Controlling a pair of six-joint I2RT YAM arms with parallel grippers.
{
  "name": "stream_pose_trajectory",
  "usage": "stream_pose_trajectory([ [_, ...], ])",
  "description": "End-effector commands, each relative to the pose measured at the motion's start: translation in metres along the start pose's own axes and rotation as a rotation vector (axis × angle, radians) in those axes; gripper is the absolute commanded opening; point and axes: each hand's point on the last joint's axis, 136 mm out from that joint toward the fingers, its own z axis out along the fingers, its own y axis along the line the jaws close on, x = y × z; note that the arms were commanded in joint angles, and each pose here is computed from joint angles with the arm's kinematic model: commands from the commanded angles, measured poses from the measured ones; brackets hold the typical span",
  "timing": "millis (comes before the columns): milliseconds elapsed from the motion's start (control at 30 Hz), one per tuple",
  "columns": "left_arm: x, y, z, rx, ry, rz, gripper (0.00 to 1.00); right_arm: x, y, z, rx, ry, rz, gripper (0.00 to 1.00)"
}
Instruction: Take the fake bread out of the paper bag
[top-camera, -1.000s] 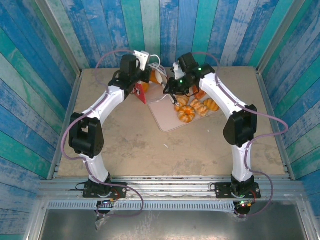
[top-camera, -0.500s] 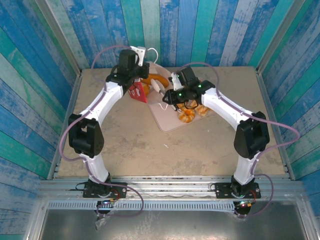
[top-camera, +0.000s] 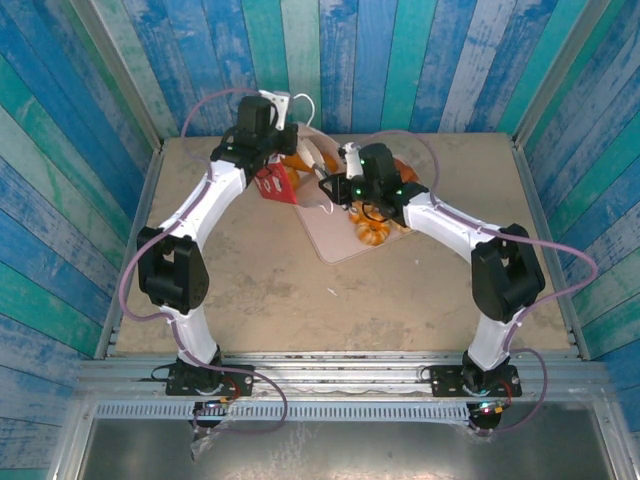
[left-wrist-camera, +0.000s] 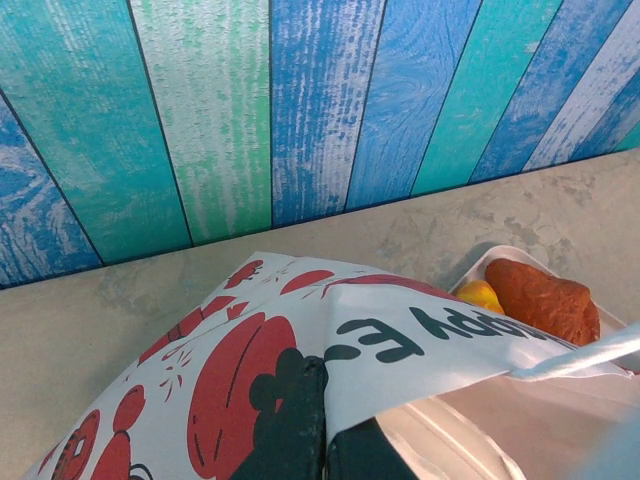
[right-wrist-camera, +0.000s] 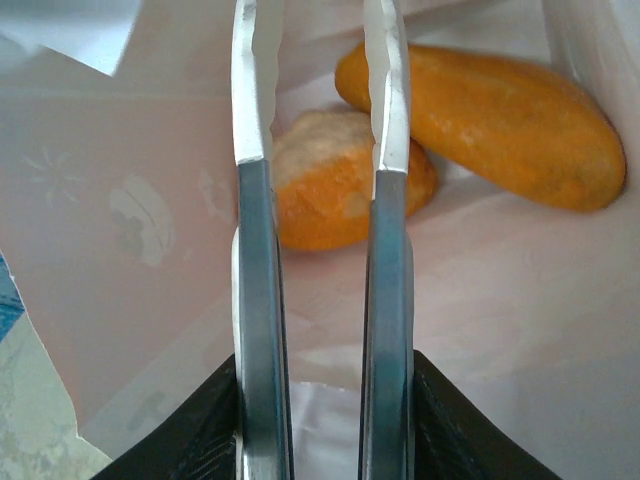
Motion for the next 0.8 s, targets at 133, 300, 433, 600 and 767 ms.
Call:
stream_pose_trajectory([
  [133,-0.003,0.011,0.013,0.051,-0.019,-0.108,0.00,-0.034,0.023,-0.026,-0.084,-0.205,-0.065,0.41],
  [300,-0.007,0.016,0.015,0.076,-0.017,-0.145,0.00,-0.037,0.027,-0.032,-0.121,-0.285,-0.061,0.41],
  [433,-0.009,0.021,0.016,0.088,-0.006,-0.162,0.00,-0.042,0.028,-0.030,-0.146,-0.339,-0.054,0.42],
  [600,-0.006,0.021,0.016,0.084,0.010,-0.148,0.00,-0.061,0.037,-0.026,-0.187,-0.390,-0.072,0.42],
  [767,0.003,0.020,0.017,0.091,0.032,-0.148,0.00,-0.077,0.043,-0.018,-0.199,-0.416,-0.096,0.43],
])
